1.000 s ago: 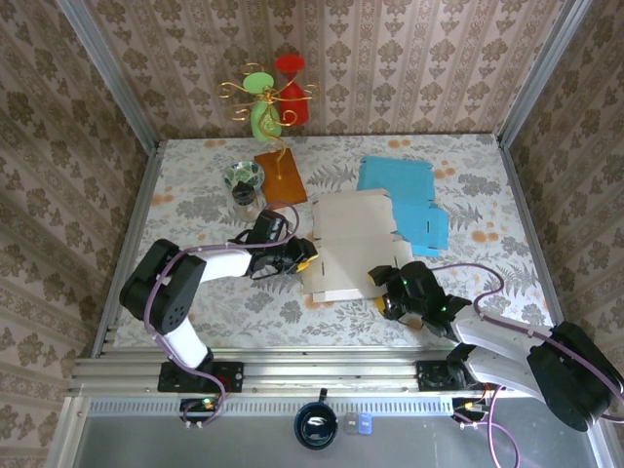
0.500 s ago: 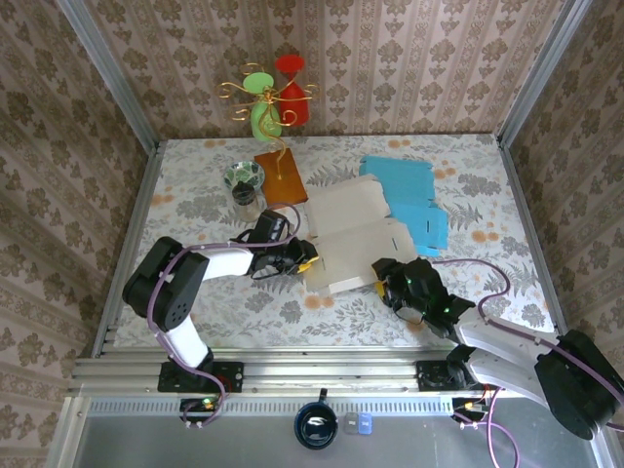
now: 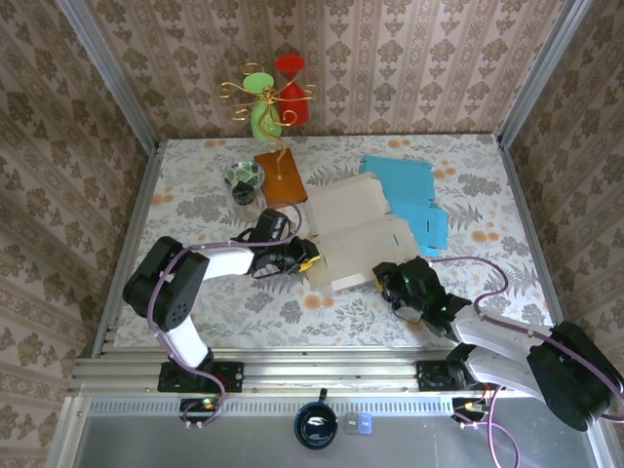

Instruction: Fold the paper box

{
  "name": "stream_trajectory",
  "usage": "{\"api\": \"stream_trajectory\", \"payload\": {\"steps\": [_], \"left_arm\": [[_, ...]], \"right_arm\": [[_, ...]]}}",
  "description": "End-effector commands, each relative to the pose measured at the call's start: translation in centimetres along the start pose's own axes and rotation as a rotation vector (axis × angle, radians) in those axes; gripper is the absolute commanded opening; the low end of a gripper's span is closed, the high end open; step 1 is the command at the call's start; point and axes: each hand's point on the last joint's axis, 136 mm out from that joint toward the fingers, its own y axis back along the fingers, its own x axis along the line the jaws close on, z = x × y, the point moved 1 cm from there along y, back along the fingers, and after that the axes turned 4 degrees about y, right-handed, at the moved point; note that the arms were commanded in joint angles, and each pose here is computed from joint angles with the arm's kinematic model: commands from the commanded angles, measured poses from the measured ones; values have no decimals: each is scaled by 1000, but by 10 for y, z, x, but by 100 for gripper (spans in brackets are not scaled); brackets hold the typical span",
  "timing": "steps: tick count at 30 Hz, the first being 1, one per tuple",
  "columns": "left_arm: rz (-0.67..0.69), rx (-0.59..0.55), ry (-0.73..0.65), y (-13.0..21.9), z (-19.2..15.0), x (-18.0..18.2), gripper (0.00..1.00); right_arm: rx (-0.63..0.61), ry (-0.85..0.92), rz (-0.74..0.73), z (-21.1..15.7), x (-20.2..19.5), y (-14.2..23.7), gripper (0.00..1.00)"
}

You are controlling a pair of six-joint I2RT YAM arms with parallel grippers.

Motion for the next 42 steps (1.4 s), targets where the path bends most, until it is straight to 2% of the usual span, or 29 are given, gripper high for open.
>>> {"api": "stream_trajectory", "payload": {"steps": [1,7,8,11,16,25,31,33,36,40,42], "left_arm": [[0,24,-24,-1,-4,-4,32],[-5,-7,-54,13,-4,-15,33],[-7,-18,-66,17,-4,-18,34],[-6,-59,-109,33,-2,-28,39],[20,-184,-230,74,7,-50,53],[1,-510,-461,172,28,-108,60],[-58,-663,-560,229,32,-140,64],[-90,-678,-612,240,29,-150,65],[-140,-658,-771,245,16,-167,67],[-204,-579,-1052,236,-8,-177,68],[-202,-558,-1135,230,-12,-174,72]], "right_arm": [[-42,36,59,7,30,-1,21],[-36,36,74,6,47,1,12],[-38,33,75,7,51,3,6],[-41,28,97,10,71,7,1],[-42,41,152,22,122,13,0],[-60,32,272,49,225,24,0],[-80,-12,274,59,270,39,0],[-92,-51,255,62,275,45,0],[-112,-117,210,65,276,58,0],[-119,-178,158,67,276,75,0],[-111,-193,133,66,277,79,0]]}}
